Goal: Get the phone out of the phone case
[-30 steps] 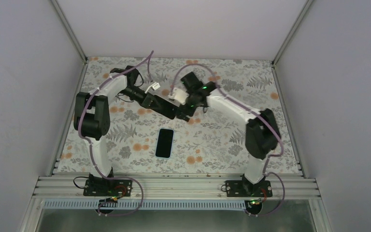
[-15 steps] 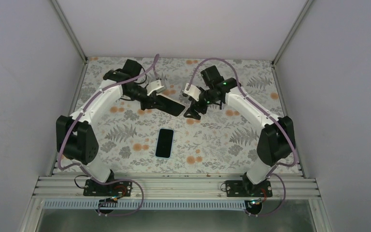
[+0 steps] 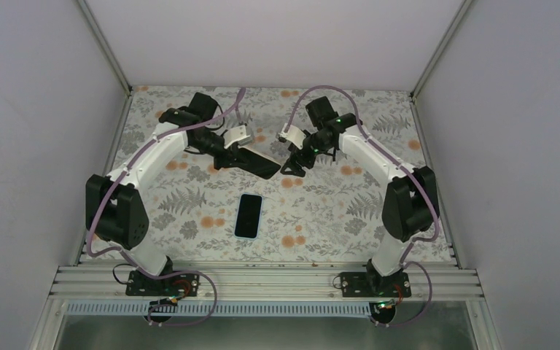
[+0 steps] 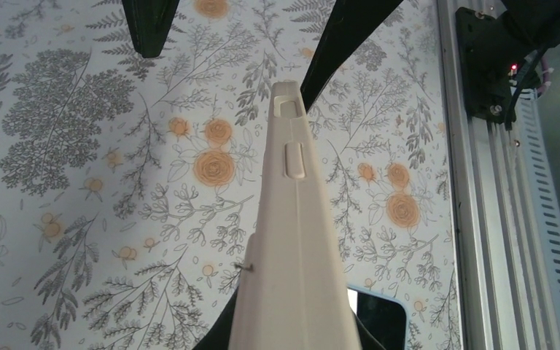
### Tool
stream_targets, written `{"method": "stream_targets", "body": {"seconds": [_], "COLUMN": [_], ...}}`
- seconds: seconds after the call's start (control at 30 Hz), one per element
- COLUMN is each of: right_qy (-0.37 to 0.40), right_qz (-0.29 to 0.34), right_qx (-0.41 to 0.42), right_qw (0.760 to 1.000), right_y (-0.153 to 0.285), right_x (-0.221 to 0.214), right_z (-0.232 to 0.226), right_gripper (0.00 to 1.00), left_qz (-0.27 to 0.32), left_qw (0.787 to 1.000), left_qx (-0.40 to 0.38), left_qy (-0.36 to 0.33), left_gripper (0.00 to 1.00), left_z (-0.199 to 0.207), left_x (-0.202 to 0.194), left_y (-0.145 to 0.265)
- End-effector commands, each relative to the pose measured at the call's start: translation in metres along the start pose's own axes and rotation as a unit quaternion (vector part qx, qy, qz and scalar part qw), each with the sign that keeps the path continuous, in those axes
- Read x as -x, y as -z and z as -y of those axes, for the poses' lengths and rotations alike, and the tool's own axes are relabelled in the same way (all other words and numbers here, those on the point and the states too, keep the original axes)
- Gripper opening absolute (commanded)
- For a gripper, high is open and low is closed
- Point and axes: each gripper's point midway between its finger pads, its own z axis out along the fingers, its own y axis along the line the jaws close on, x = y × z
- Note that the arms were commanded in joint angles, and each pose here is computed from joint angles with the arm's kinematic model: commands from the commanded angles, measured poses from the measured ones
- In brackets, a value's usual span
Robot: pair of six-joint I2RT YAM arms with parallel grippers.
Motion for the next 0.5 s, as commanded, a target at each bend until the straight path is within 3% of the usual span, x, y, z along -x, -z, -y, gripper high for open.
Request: {"method": "stream_targets", "body": {"seconds": [0.0, 0.47], "right_qy": [0.02, 0.018], "right_qz": [0.027, 0.044], "right_qx": [0.014, -0.006], "right_qw": [0.999, 0.999], "right_y": [0.003, 0.017], "right_x": [0.019, 0.02], "right_z": [0.004, 0.012], "right_gripper": [0.97, 0.96], "left_qz": [0.032, 0.032], "left_qw": [0.999, 0.999], "left_qx": [-0.011, -0.028], "left_qy": [-0.035, -0.033], "left_gripper": [0.02, 0.02], "left_z": [0.016, 0.022], "left_x": [0.02, 0.017], "left_y": [0.007, 0.004]}}
